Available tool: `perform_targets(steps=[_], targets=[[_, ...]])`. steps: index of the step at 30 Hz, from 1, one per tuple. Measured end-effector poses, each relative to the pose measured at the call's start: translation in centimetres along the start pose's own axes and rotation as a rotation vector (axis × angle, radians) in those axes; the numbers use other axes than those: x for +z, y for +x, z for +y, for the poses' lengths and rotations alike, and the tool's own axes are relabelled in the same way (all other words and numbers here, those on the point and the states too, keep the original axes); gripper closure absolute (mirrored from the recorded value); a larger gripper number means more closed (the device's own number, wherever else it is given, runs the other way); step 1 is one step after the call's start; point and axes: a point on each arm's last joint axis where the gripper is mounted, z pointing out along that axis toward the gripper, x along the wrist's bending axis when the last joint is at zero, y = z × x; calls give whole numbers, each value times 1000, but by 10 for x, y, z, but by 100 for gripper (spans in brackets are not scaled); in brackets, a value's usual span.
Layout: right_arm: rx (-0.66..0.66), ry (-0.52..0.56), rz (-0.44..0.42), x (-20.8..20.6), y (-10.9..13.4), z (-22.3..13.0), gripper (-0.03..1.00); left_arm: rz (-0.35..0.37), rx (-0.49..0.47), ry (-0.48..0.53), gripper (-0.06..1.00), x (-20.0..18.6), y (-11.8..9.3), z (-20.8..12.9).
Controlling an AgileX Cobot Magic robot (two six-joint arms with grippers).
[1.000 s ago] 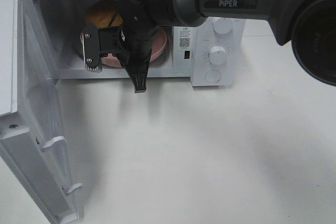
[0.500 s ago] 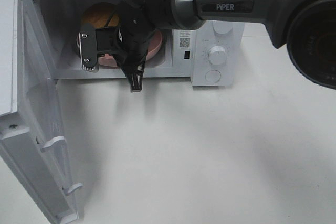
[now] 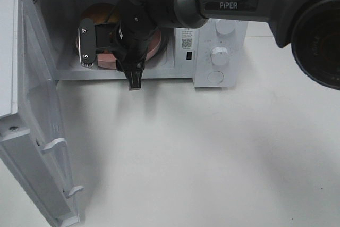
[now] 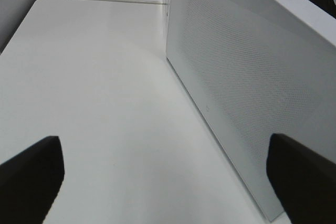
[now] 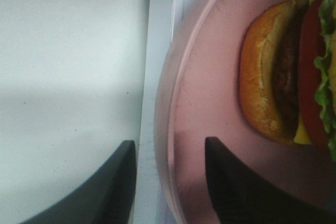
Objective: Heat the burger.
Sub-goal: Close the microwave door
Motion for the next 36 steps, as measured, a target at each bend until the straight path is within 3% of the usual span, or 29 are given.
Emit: perform_targets(steps=[8,16,36], targets=[[19,12,16,-11,-4,-1,45,0,0,0,-2,0,0,0],[68,-8,10,-27,-5,-2,27,0,0,0,-2,0,0,0],[45,-36,20,-82,30,-29,24,0,0,0,-2,0,0,0]])
